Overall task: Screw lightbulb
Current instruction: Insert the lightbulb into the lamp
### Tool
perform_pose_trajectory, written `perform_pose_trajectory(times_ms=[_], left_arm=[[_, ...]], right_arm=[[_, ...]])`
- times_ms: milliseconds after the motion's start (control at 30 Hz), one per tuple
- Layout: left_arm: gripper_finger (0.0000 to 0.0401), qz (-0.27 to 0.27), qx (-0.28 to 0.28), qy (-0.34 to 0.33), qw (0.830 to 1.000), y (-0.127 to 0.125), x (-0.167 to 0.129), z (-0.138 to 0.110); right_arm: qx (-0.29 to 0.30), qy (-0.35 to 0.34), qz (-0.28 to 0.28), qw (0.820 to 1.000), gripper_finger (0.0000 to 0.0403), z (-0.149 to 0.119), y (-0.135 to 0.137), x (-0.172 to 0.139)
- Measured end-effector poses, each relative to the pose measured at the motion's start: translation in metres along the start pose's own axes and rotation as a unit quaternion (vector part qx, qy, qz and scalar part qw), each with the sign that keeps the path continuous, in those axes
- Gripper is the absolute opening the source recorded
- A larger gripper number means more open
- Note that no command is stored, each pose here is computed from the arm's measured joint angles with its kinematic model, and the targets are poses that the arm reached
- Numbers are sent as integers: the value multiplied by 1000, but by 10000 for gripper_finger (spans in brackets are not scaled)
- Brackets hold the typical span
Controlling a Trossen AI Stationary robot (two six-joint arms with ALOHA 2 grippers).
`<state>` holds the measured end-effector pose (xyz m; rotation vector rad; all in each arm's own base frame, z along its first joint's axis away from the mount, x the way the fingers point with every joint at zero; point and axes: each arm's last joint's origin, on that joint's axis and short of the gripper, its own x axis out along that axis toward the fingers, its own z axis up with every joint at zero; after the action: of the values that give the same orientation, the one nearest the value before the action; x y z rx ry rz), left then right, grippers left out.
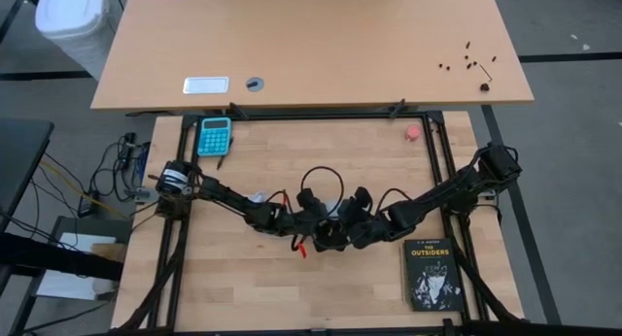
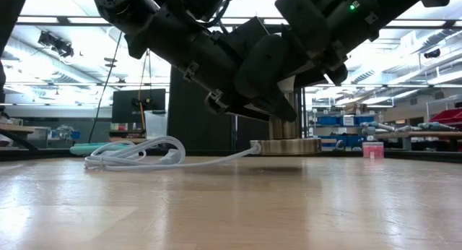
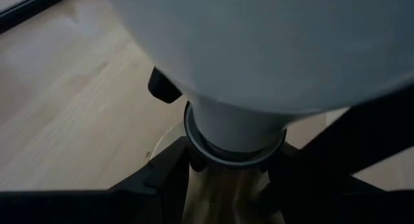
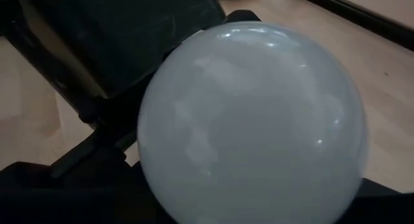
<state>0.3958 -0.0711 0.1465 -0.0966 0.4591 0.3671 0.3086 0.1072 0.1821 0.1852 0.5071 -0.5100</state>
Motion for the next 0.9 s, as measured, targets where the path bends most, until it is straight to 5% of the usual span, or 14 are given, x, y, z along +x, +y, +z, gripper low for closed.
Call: perform_pose_trajectory(times_ms=[467, 900], left_arm=[[193, -2, 7, 13, 1000, 2, 1, -2], [193, -34, 17, 20, 999, -2, -1, -3]], right_arm=[[-12, 16, 56, 998, 328, 13, -1, -15], [-46, 22, 61, 997, 324, 22, -12, -8]])
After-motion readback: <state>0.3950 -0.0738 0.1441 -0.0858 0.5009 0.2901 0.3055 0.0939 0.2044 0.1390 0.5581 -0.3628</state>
